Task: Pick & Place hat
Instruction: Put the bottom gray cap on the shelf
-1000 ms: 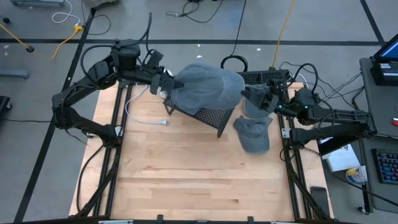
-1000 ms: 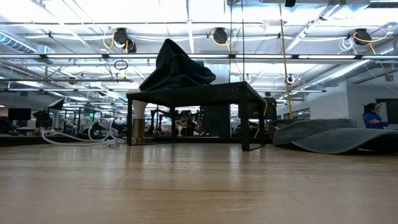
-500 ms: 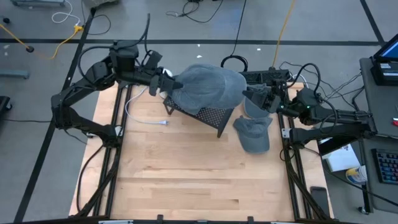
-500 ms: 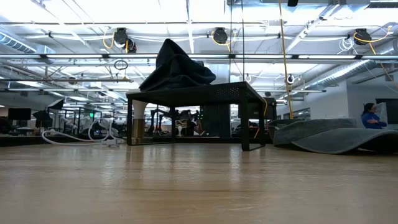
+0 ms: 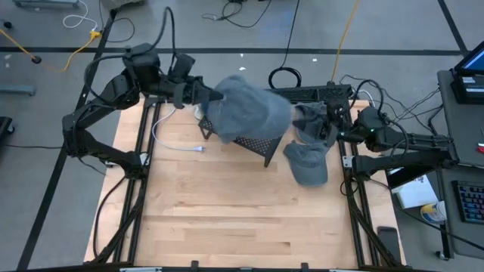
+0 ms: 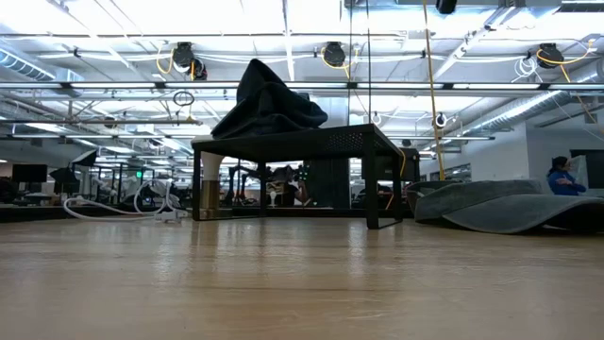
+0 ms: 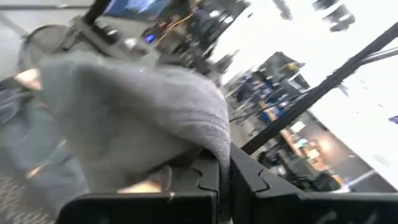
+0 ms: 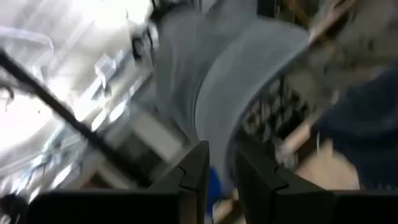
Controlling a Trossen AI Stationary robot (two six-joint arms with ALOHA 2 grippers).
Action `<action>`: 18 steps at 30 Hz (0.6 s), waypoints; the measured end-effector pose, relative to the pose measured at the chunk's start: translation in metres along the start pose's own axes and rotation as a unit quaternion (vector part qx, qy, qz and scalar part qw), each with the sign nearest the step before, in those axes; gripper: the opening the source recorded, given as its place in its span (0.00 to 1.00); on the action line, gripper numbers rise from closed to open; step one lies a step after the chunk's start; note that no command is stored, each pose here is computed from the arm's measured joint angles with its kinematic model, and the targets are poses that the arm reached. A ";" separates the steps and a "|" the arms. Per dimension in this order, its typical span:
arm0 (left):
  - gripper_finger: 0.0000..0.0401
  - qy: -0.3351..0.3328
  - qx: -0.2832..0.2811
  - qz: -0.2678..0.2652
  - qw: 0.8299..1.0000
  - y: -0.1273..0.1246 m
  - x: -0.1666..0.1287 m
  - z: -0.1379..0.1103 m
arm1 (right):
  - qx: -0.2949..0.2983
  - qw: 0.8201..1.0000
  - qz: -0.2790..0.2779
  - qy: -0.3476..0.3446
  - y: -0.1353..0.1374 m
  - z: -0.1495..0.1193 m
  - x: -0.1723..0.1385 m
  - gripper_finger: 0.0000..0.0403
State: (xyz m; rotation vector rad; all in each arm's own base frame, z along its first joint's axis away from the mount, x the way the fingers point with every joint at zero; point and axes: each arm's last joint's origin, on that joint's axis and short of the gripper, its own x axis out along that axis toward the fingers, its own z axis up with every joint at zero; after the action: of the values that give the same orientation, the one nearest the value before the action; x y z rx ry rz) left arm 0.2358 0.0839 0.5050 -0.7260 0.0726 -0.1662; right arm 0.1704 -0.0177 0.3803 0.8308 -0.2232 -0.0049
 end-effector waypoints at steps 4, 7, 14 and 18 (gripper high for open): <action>0.01 -0.023 -0.007 -0.025 0.999 -0.003 -0.002 0.007 | 0.008 0.997 -0.025 0.075 -0.005 -0.009 -0.010 0.17; 0.01 -0.038 -0.013 -0.035 0.999 -0.003 -0.005 0.012 | 0.011 0.993 -0.036 0.111 -0.005 -0.013 -0.021 0.17; 0.01 -0.043 -0.019 -0.063 0.997 0.006 0.007 0.019 | -0.007 0.992 0.053 0.118 0.011 -0.005 -0.039 0.14; 0.01 -0.031 -0.030 -0.053 0.998 0.019 0.020 0.018 | -0.015 0.989 0.113 0.093 0.022 0.003 -0.046 0.14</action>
State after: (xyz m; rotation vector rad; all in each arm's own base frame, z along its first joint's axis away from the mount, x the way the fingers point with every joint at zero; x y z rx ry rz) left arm 0.2598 0.1065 0.5058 -0.7944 -0.0209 -0.2433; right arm 0.1229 -0.0009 0.3899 0.7674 -0.1408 0.2807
